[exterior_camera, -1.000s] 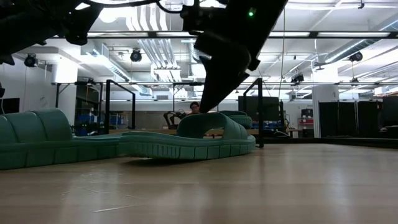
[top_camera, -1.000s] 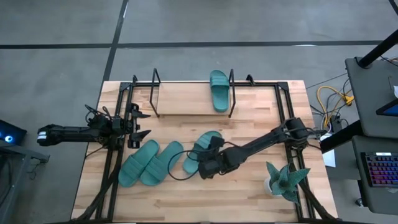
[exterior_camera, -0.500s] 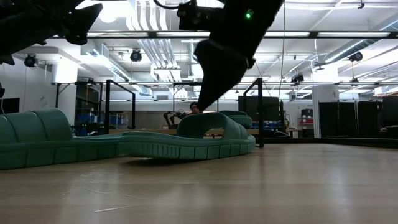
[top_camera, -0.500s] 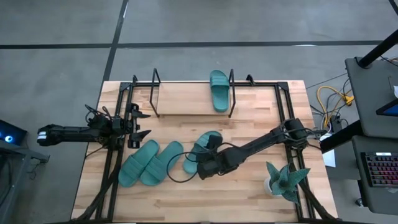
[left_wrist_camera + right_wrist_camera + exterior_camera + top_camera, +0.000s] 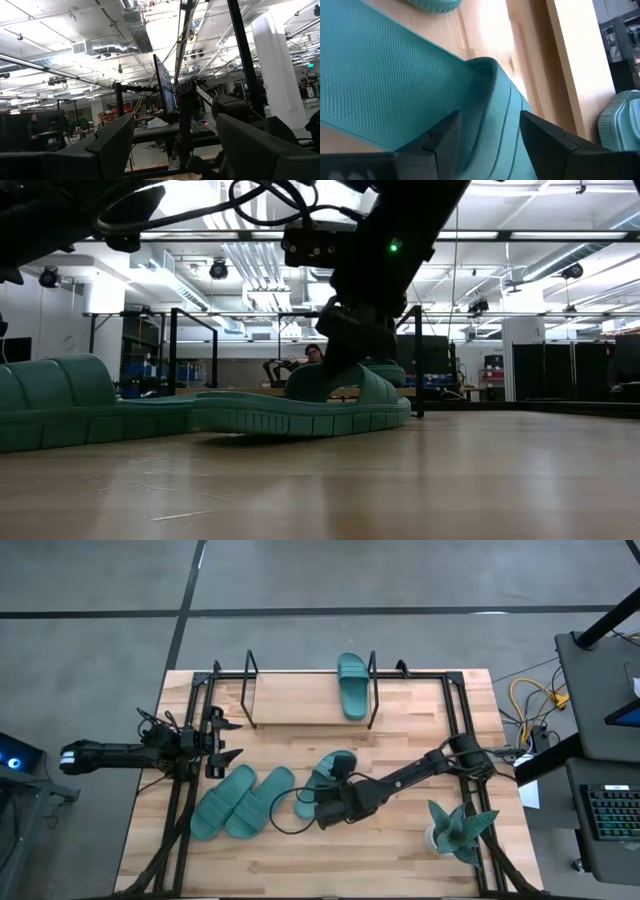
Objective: Pick and place slides into the shelf
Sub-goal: Put the blue slide on the shelf
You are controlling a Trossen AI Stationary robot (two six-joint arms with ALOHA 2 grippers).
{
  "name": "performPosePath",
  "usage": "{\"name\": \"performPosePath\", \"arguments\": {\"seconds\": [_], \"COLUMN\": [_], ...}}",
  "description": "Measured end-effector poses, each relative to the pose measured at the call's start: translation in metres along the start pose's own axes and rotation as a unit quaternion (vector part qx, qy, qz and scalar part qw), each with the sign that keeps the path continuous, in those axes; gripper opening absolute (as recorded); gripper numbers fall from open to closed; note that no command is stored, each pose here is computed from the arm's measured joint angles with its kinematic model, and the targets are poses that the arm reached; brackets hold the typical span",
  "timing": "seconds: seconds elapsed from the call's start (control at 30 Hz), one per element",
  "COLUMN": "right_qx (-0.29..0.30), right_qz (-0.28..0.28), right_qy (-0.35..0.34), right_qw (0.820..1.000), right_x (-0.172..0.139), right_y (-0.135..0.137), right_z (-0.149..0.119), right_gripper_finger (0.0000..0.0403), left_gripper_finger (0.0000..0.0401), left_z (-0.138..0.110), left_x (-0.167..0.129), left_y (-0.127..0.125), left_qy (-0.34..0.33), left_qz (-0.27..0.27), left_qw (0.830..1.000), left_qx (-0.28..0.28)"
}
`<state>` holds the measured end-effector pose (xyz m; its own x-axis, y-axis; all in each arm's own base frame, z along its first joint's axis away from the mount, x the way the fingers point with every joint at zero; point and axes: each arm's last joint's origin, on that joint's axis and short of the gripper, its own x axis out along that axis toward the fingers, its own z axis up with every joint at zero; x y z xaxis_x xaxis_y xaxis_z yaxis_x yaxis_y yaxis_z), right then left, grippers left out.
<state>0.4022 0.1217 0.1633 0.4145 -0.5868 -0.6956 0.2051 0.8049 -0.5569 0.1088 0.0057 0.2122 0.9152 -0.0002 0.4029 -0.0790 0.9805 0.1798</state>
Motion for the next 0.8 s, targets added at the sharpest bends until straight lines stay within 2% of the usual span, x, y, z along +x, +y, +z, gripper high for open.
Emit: {"name": "performPosePath", "arguments": {"seconds": [0.37,0.57,0.8], "right_qx": [-0.01,-0.008,-0.007], "right_qz": [0.0,0.001,0.029], "right_qy": [0.018,0.02,0.032], "right_qw": [1.0,1.0,0.999], "right_x": [0.0027,0.0029,0.0037], "right_y": [-0.0036,-0.0038,-0.0032], "right_z": [-0.0026,-0.0029,-0.0036], "right_gripper_finger": [0.0154,0.0101,0.0024], "left_gripper_finger": [0.0268,0.0268,0.0268], "left_z": [0.0,-0.0002,-0.0002], "left_x": [0.0,0.0001,0.0001], "left_y": [0.0,0.0,0.0], "left_qy": [0.0,0.001,0.001], "left_qz": [0.0,0.0,0.0], "left_qw": [1.0,1.0,1.0], "left_qx": [0.0,0.0,0.0]}}
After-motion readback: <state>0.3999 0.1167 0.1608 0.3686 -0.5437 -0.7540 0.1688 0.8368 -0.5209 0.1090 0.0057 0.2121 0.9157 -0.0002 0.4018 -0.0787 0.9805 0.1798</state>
